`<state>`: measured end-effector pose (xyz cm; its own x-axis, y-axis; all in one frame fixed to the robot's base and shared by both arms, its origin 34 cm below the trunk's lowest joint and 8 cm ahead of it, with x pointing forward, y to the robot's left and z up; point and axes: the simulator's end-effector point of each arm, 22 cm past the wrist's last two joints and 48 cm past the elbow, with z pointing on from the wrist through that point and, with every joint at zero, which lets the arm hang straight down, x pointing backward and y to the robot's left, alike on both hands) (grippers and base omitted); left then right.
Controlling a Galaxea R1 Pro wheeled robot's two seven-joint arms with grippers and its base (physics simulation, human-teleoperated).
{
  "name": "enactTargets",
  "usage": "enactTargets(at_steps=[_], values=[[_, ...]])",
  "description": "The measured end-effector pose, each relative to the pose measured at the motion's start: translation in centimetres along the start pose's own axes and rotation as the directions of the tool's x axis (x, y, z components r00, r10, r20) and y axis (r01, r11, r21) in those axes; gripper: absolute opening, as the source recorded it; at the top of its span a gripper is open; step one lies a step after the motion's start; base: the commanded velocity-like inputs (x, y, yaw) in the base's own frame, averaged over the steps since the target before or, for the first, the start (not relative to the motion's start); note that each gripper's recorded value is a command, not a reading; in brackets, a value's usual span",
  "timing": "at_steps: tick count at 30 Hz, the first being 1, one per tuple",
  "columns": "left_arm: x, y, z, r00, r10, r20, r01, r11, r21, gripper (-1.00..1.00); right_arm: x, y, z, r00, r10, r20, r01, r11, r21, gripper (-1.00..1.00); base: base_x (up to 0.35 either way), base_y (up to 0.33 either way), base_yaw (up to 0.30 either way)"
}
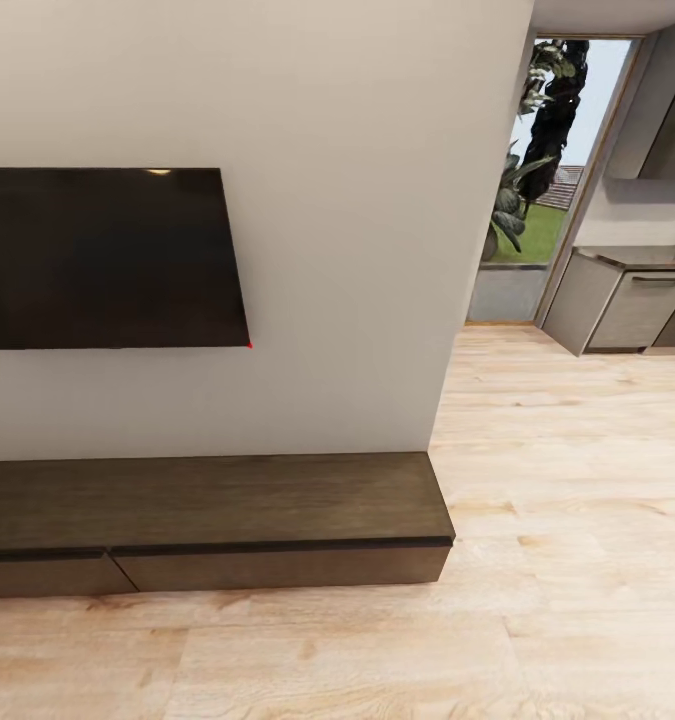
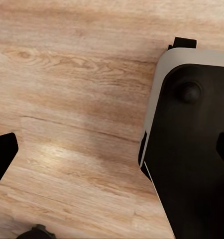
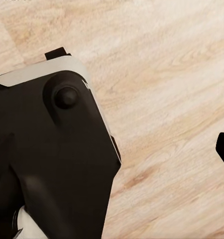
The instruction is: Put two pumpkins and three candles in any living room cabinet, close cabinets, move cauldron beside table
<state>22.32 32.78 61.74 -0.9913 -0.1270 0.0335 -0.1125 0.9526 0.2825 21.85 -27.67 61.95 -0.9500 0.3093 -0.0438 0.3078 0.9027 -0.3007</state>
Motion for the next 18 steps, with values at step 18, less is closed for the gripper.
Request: enactTargets(at_steps=[18], values=[[0.0,-0.5,-0.1,1.0,-0.002,0.0,0.002,1.0,0.011,1.0,2.1,-0.7,0.1,1.0,-0.002,-0.027,0.002,1.0,0.01,1.0,0.0,0.0,0.0]])
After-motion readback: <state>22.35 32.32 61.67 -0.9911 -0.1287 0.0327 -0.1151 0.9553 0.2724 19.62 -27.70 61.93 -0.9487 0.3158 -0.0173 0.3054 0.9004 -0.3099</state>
